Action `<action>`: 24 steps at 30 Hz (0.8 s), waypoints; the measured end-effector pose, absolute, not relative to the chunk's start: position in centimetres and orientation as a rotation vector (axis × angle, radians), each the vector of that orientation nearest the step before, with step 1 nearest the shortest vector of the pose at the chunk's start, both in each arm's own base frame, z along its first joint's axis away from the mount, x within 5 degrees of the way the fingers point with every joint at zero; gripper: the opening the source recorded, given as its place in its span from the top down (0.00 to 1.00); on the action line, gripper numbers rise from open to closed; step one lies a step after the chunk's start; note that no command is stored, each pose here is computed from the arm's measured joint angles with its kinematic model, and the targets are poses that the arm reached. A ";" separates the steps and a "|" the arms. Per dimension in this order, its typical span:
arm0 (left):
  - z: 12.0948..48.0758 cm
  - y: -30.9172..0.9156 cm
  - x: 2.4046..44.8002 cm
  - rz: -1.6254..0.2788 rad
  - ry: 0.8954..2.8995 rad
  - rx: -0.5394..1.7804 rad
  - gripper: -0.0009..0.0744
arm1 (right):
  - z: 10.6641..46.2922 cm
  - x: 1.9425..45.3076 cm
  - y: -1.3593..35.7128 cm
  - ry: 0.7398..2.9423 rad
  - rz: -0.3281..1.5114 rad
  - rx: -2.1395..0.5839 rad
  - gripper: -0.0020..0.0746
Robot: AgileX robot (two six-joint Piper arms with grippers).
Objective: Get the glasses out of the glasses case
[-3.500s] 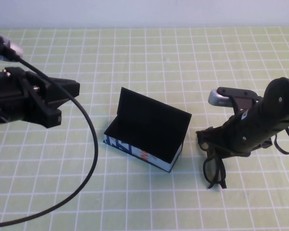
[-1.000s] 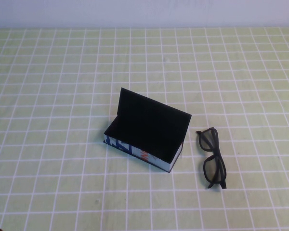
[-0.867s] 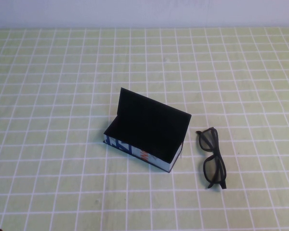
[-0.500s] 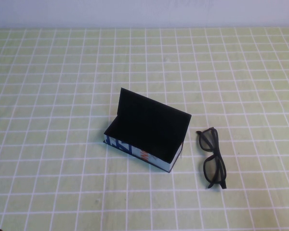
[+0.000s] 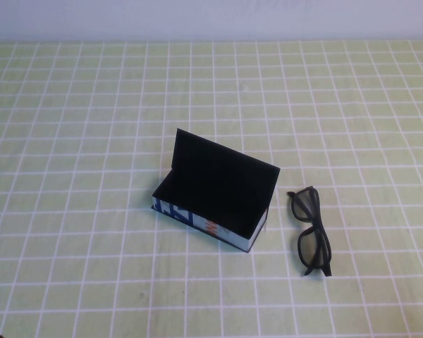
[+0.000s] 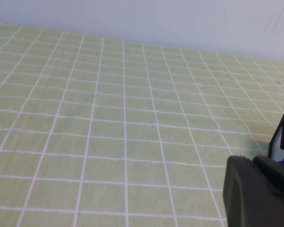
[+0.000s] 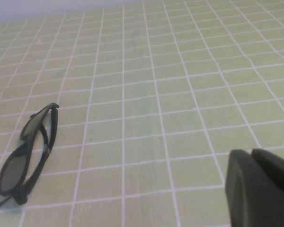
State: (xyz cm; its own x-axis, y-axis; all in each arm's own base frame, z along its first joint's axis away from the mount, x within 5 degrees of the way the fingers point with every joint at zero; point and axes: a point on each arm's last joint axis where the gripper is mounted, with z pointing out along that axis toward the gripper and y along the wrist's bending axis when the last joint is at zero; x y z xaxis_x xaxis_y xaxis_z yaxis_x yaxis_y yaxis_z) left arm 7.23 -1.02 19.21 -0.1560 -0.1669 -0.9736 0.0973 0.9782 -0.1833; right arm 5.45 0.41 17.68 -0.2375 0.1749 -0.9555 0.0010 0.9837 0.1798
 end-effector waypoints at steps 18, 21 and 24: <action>19.2 -1.0 7.2 -0.230 1.712 -0.051 0.99 | 17.6 5.4 0.5 1.810 0.183 0.142 1.00; 19.2 -1.0 7.2 -0.230 1.712 -0.051 0.99 | 17.6 5.4 0.5 1.810 0.183 0.142 1.00; 19.2 -1.0 7.2 -0.230 1.712 -0.051 0.99 | 17.6 5.4 0.5 1.810 0.183 0.142 1.00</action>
